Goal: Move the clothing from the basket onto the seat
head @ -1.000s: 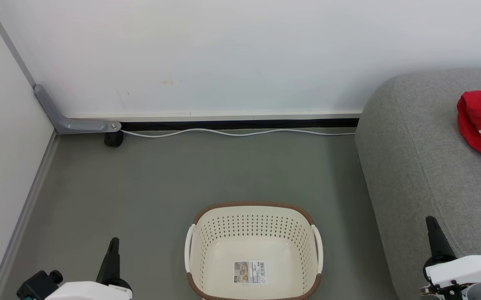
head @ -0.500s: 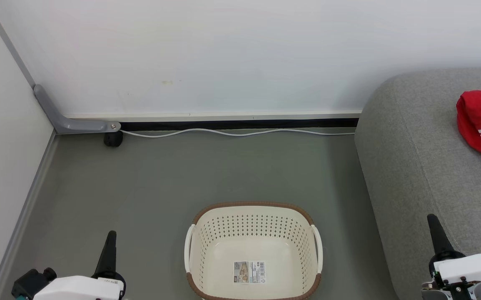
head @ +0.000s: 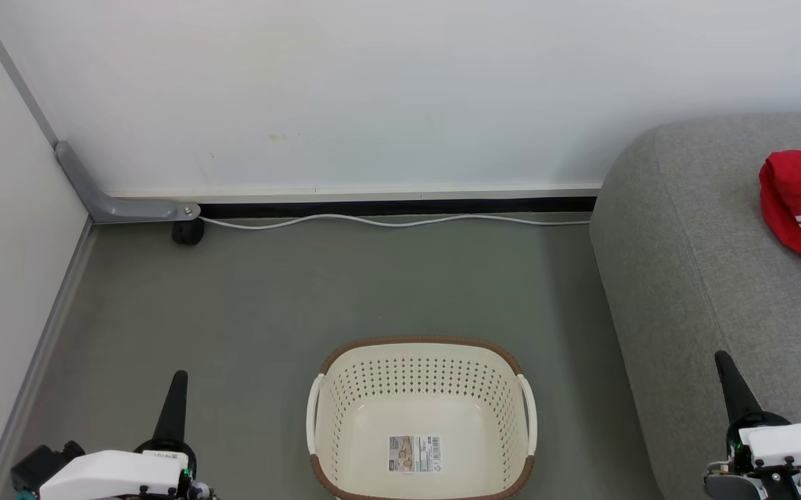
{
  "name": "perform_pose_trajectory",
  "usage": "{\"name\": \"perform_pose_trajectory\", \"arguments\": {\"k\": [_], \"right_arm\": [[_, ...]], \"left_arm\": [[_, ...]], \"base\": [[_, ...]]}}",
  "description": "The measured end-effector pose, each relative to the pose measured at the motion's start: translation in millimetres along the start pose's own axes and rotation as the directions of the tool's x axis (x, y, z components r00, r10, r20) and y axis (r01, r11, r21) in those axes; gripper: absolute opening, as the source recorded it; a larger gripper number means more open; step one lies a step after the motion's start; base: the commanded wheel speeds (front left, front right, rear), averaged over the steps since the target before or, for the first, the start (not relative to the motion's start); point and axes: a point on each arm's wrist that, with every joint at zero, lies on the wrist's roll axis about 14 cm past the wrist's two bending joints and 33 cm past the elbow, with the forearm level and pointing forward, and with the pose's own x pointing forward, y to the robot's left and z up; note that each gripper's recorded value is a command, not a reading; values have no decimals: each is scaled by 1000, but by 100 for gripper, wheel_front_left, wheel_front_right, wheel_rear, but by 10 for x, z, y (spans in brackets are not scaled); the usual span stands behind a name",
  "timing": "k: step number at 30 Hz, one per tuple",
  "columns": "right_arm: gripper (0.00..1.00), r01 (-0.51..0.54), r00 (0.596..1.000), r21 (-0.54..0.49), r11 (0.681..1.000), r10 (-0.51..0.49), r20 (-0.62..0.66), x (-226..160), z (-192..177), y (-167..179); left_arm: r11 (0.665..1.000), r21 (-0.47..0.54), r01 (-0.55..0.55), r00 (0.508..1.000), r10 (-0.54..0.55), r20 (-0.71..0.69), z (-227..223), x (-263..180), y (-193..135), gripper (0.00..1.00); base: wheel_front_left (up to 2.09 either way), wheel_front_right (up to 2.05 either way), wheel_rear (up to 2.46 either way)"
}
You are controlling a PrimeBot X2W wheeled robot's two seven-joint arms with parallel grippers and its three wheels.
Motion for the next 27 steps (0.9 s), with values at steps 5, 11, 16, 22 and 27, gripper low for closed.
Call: {"name": "perform_pose_trajectory", "arguments": {"k": [5,11,16,22,27], "right_arm": [[0,-7,1000,54,999,6,6,1,20,19],[0,-23,1000,122,992,22,9,4,33,64],[0,-30,1000,176,984,28,14,2,54,77],[0,-44,999,244,969,40,22,2,75,105],[0,-61,998,297,953,59,18,3,73,154]], "left_arm": [[999,-51,5,1000,-5,-3,6,2,-12,0],[993,-116,24,1000,-25,-3,29,11,-52,0],[985,-165,42,999,-42,2,55,33,-106,0],[971,-229,64,998,-66,2,73,49,-165,0],[958,-278,78,997,-80,4,95,49,-192,0]], "base": [[0,0,0],[0,0,0],[0,0,0],[0,0,0],[0,0,0]]}}
